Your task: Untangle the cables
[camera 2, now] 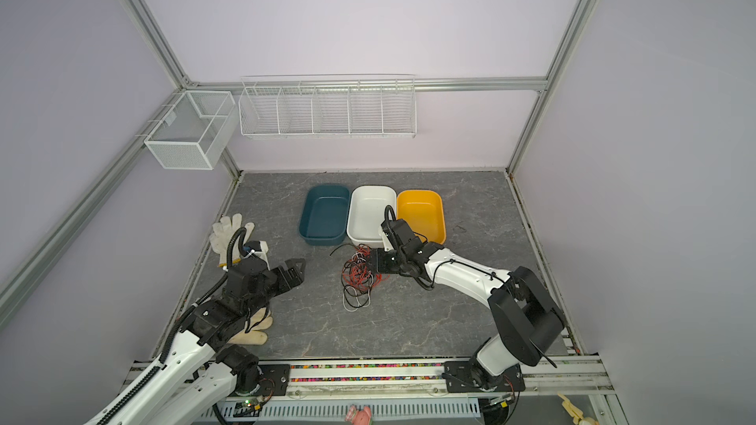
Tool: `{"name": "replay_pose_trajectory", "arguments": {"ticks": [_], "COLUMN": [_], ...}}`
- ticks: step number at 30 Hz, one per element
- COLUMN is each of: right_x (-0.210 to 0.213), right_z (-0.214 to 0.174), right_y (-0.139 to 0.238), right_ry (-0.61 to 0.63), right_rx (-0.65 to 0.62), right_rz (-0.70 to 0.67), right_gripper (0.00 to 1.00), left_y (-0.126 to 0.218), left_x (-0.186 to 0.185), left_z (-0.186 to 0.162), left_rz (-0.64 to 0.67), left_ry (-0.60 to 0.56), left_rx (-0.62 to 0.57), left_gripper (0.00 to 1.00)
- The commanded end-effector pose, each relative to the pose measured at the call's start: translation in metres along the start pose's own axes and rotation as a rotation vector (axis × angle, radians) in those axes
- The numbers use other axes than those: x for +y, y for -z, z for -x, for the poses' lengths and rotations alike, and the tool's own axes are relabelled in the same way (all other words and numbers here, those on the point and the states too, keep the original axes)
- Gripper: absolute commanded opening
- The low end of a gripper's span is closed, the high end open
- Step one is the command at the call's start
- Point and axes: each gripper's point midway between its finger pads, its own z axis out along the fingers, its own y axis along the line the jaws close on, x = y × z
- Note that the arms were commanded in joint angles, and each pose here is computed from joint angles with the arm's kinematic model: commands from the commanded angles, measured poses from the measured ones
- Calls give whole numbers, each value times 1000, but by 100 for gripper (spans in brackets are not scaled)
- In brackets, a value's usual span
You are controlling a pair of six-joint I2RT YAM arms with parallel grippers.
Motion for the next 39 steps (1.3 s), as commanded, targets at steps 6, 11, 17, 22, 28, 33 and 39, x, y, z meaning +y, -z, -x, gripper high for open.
{"name": "replay_pose_trajectory", "arguments": {"ticks": [6,11,17,22,28,33,39], "right_x": [2,-1,1,12,38,62,93], "right_z": [8,6,4,3,-2,-9,-18], "right_y": [-7,-15,-14,0,21,38,61], "right_ry": [29,37,58,75,141,248,370], "right_rx": [-19,0,3,-15,-23,-39,-69], "right_rz": [-5,-9,10,55,117,132,157], "right_gripper": [30,20,13,7,7,7,7], "left_y": [-11,-19,-24,-24,-22,-23,-32], "left_x": [-19,-29,-39,-51,-72,-87,-98], "left_z": [-11,-23,-32,-38,-48,-54,-68], "left_rz": [-21,-36,-77,-121,-170,-201,-226], "left_ry": [-1,-7,21,38,42,46,51], "left_rx": [-2,25,44,61,117,128,157], "left_gripper": [99,99,99,99,99,99,100]}}
